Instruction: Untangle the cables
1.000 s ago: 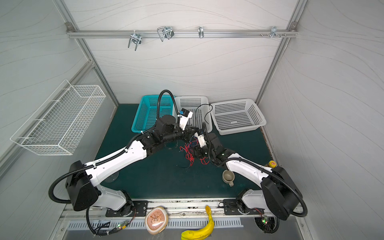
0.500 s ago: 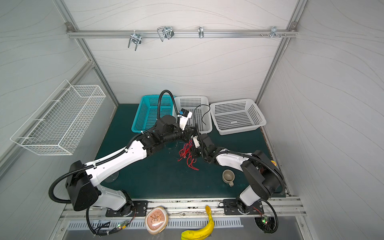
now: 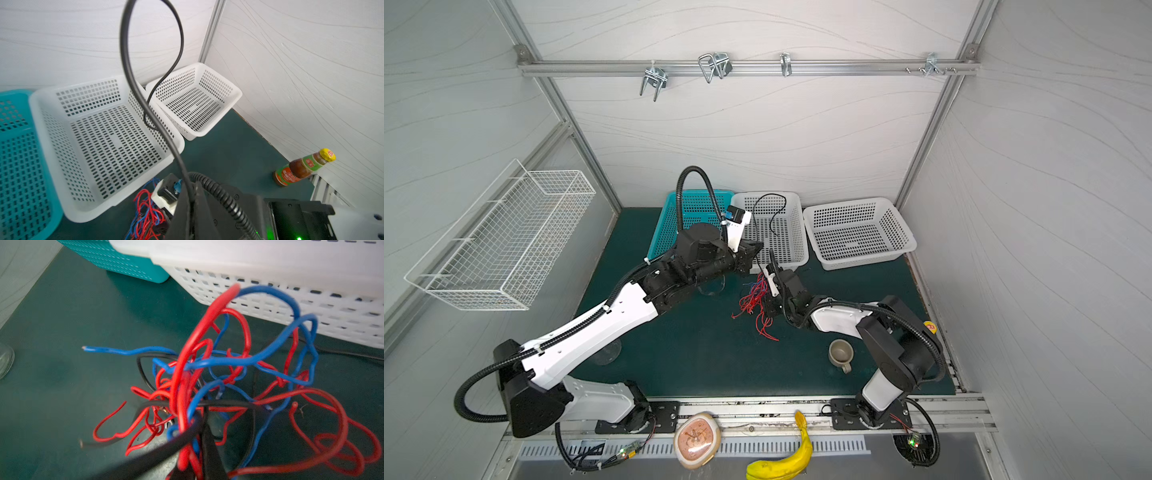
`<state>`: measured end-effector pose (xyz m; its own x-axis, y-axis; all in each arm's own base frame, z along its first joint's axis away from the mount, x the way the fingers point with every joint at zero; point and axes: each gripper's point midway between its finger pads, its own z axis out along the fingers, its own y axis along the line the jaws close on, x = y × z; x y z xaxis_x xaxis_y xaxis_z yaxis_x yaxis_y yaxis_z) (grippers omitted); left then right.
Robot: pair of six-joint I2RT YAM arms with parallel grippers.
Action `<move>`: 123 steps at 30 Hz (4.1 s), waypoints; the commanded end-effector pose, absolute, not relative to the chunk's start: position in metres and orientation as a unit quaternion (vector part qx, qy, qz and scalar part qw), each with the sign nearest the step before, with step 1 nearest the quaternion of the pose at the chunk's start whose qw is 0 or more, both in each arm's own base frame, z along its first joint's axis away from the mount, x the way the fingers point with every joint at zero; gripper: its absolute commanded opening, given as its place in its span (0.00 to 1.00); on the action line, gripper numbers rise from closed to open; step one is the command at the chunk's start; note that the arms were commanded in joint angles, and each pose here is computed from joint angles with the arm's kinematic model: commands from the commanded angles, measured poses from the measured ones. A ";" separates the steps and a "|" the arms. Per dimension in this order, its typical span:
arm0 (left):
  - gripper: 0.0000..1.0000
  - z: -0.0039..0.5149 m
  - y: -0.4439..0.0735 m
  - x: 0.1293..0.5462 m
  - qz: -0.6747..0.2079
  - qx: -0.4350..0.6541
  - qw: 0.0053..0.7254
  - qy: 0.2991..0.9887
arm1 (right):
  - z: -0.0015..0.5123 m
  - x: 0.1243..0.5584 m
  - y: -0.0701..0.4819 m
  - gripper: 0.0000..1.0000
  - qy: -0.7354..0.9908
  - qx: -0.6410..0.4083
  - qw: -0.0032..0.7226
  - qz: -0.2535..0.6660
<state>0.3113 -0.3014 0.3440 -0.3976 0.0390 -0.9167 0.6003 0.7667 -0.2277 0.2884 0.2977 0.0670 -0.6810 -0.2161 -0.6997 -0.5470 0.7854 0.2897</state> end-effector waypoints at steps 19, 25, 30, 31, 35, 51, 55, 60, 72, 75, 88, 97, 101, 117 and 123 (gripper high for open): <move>0.00 0.459 -0.167 0.317 -0.125 0.073 0.669 0.729 | 0.051 0.278 0.254 0.00 0.915 -0.190 0.325 0.146; 0.00 0.477 -0.145 0.312 -0.098 0.060 0.690 0.715 | 0.048 0.283 0.249 0.00 0.920 -0.178 0.326 0.127; 0.00 0.481 -0.137 0.322 -0.082 0.056 0.689 0.718 | 0.053 0.284 0.252 0.06 0.916 -0.179 0.332 0.136; 0.00 0.482 -0.136 0.325 -0.078 0.055 0.687 0.720 | 0.053 0.284 0.252 0.07 0.916 -0.181 0.332 0.135; 0.00 0.480 -0.132 0.342 -0.085 0.051 0.677 0.729 | 0.056 0.284 0.254 0.16 0.913 -0.183 0.335 0.140; 0.00 0.473 -0.100 0.433 -0.102 0.002 0.659 0.745 | 0.058 0.277 0.255 0.70 0.905 -0.184 0.345 0.167; 0.00 0.457 -0.092 0.460 -0.102 -0.007 0.643 0.759 | 0.058 0.276 0.255 0.70 0.905 -0.182 0.345 0.170; 0.00 0.409 -0.082 0.490 -0.081 -0.023 0.601 0.795 | 0.058 0.276 0.257 0.71 0.906 -0.183 0.342 0.172; 0.00 0.228 -0.059 0.503 -0.015 -0.087 0.458 0.884 | 0.060 0.277 0.265 0.71 0.905 -0.185 0.339 0.180; 0.00 0.187 -0.060 0.491 -0.024 -0.104 0.418 0.902 | 0.060 0.278 0.267 0.71 0.904 -0.185 0.339 0.181; 0.19 0.110 -0.069 0.460 -0.015 -0.107 0.295 0.949 | 0.062 0.281 0.273 0.72 0.900 -0.185 0.344 0.191; 0.99 0.131 -0.093 0.450 -0.007 -0.061 0.312 0.948 | 0.075 0.284 0.274 0.74 0.894 -0.186 0.358 0.193; 1.00 0.156 -0.104 0.446 -0.016 -0.045 0.337 0.940 | 0.080 0.284 0.274 0.74 0.891 -0.183 0.365 0.198; 0.91 0.179 -0.255 0.343 -0.287 0.128 0.350 0.882 | 0.154 0.278 0.258 0.74 0.864 -0.168 0.425 0.211; 0.79 0.144 -0.283 0.333 -0.258 0.149 0.319 0.900 | 0.168 0.282 0.248 0.69 0.878 -0.152 0.416 0.180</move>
